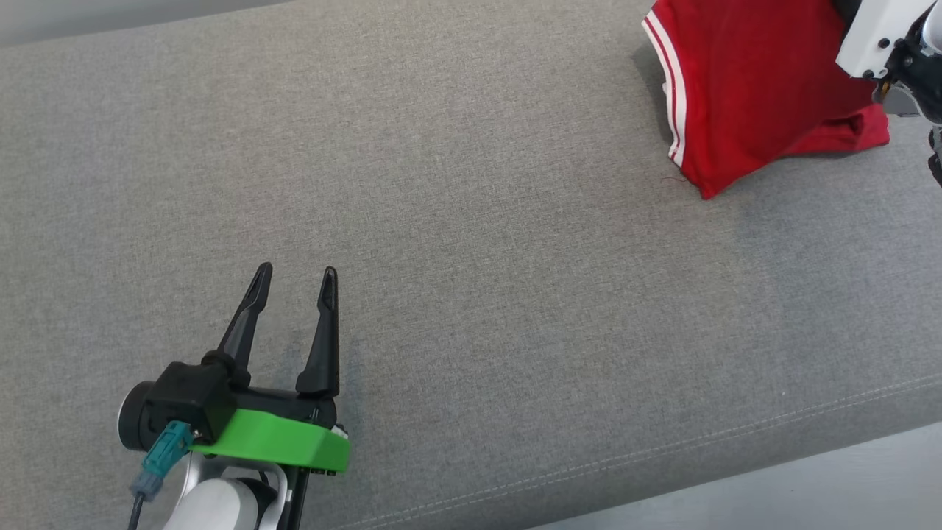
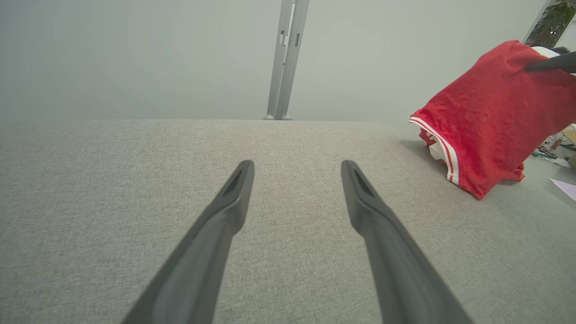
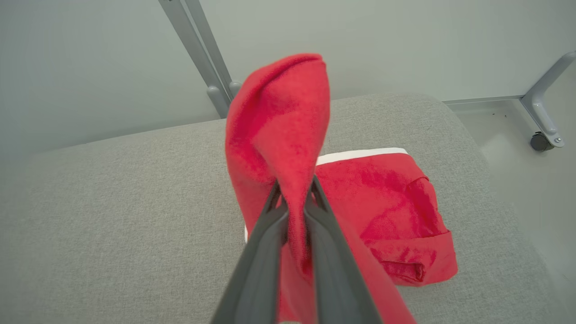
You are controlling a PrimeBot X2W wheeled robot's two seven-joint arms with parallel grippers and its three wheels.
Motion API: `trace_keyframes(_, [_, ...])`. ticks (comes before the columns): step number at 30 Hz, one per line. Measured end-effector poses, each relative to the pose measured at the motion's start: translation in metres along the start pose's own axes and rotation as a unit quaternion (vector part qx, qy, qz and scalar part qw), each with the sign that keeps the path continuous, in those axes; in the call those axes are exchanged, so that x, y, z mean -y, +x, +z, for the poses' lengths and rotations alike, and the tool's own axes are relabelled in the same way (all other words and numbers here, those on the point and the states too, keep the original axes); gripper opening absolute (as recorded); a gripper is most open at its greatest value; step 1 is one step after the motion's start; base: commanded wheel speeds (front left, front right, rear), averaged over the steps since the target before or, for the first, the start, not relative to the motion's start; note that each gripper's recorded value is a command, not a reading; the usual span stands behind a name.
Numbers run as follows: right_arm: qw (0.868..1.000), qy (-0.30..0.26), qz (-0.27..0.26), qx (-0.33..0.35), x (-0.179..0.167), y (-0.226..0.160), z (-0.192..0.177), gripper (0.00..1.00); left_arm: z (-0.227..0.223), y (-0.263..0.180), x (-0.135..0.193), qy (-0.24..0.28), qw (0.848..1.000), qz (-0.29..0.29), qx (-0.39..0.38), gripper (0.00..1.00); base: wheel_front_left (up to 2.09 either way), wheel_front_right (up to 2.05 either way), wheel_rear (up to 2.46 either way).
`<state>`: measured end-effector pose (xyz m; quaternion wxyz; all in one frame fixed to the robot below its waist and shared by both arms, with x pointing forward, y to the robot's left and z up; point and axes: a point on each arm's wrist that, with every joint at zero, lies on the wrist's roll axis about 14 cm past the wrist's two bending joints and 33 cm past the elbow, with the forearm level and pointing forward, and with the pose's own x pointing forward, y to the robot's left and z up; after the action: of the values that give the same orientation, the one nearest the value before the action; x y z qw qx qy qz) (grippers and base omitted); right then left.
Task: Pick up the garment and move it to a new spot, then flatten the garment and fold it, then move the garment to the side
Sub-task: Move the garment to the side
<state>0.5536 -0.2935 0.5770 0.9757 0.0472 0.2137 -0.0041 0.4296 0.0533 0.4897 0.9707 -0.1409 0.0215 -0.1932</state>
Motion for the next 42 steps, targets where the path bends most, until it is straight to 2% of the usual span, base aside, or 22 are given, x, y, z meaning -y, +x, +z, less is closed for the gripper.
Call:
trace_keyframes(5, [0.999, 0.0, -0.03, 0.012, 0.021, 0.007, -0.005, 0.0, -0.003, -0.001, -0.006, 0.006, 1.0, 0.004, -0.009, 1.0, 0.0, 0.0, 0.0])
trace_keyframes(16, [0.991, 0.004, -0.13, 0.01, 0.092, 0.021, -0.034, 0.0, -0.01, 0.001, -0.019, 0.017, 0.999, 0.005, -0.027, 1.0, 0.0, 0.0, 0.0])
trace_keyframes(24, [0.985, -0.047, -0.167, -0.001, 0.113, 0.037, -0.048, 0.0, -0.016, 0.006, -0.022, 0.025, 0.999, -0.005, -0.041, 1.0, 0.0, 0.0, 0.0])
trace_keyframes(32, [0.976, -0.127, -0.177, -0.001, 0.121, 0.061, -0.059, 0.0, -0.029, 0.003, -0.032, 0.033, 0.997, 0.0, -0.07, 1.0, 0.0, 0.0, 0.0])
trace_keyframes(34, [0.969, -0.172, -0.177, -0.017, 0.123, 0.065, -0.065, 0.0, -0.032, 0.001, -0.035, 0.035, 0.996, 0.003, -0.077, 1.0, 0.0, 0.0, 0.0])
trace_keyframes(36, [0.966, -0.184, -0.18, -0.017, 0.126, 0.067, -0.065, 0.0, -0.034, -0.001, -0.039, 0.039, 0.996, 0.007, -0.081, 1.0, 0.0, 0.0, 0.0])
trace_keyframes(37, [0.965, -0.188, -0.182, -0.017, 0.128, 0.069, -0.066, 0.29, -0.035, -0.002, -0.04, 0.041, 0.996, 0.008, -0.085, 1.0, 0.0, 0.0, 0.0])
trace_keyframes(38, [0.964, -0.196, -0.182, -0.015, 0.128, 0.07, -0.066, 0.48, -0.035, -0.002, -0.041, 0.042, 0.995, 0.008, -0.086, 1.0, 0.0, 0.0, 0.0])
trace_keyframes(39, [0.962, -0.205, -0.182, -0.016, 0.129, 0.071, -0.067, 1.0, -0.035, -0.002, -0.042, 0.043, 0.995, 0.01, -0.087, 1.0, 0.0, 0.0, 0.0])
trace_keyframes(42, [0.96, -0.209, -0.185, -0.013, 0.131, 0.074, -0.07, 1.0, -0.038, -0.002, -0.045, 0.045, 0.995, 0.013, -0.092, 1.0, 0.0, 0.0, 0.0])
